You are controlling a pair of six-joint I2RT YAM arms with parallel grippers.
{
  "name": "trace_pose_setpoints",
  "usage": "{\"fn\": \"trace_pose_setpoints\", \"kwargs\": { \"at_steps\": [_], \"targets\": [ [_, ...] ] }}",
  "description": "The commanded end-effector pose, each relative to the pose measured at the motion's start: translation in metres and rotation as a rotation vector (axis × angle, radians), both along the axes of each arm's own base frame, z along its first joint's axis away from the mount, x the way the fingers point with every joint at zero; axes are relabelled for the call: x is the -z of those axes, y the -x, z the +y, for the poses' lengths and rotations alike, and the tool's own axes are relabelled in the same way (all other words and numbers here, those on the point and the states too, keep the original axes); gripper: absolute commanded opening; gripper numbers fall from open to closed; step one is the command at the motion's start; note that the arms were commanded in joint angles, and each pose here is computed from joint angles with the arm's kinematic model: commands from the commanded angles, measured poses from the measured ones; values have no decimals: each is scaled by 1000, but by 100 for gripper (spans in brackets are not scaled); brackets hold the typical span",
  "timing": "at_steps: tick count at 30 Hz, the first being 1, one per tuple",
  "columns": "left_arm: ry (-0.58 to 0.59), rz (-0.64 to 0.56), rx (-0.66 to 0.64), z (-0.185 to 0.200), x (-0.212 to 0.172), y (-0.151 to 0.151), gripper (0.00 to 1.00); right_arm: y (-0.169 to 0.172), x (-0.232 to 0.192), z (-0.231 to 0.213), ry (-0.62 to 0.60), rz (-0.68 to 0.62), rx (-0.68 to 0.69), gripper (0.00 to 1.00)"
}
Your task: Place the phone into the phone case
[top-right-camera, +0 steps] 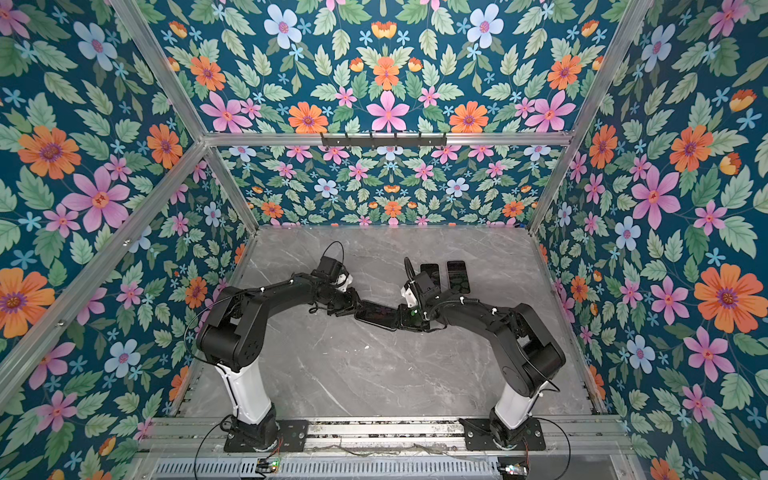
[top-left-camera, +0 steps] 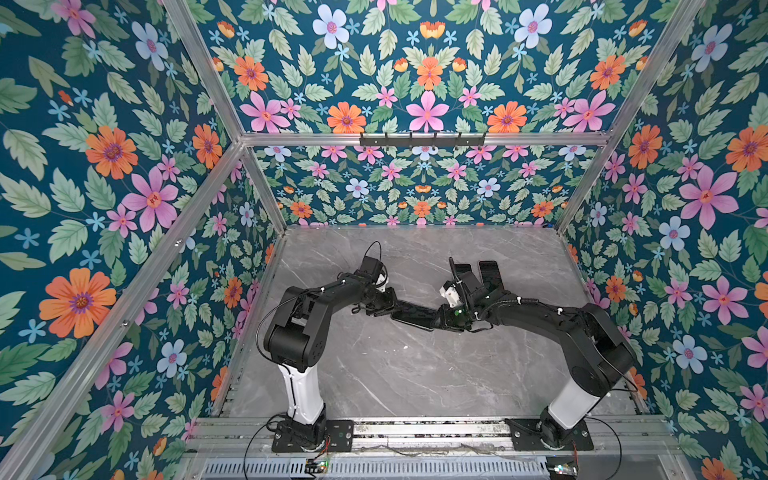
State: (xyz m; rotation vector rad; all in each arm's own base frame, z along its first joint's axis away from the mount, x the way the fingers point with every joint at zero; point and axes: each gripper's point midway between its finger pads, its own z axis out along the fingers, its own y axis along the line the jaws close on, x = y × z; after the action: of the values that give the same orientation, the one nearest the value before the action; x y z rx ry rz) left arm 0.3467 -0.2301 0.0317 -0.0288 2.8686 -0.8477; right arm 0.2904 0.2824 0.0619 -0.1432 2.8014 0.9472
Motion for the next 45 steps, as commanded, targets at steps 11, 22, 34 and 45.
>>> {"fn": "trace_pose_setpoints", "kwargs": {
  "at_steps": [11,22,34,45],
  "targets": [
    [69,0,9,-6,-6,0,40,-4,13,15,-7,35,-31,27],
    [73,-7,9,-2,-7,0,40,2,16,-13,123,36,60,30],
    [93,3,11,-5,-4,3,40,-6,24,4,95,59,55,29],
    [110,4,13,-7,-4,4,40,-4,21,31,69,59,-1,24]
  ]
}}
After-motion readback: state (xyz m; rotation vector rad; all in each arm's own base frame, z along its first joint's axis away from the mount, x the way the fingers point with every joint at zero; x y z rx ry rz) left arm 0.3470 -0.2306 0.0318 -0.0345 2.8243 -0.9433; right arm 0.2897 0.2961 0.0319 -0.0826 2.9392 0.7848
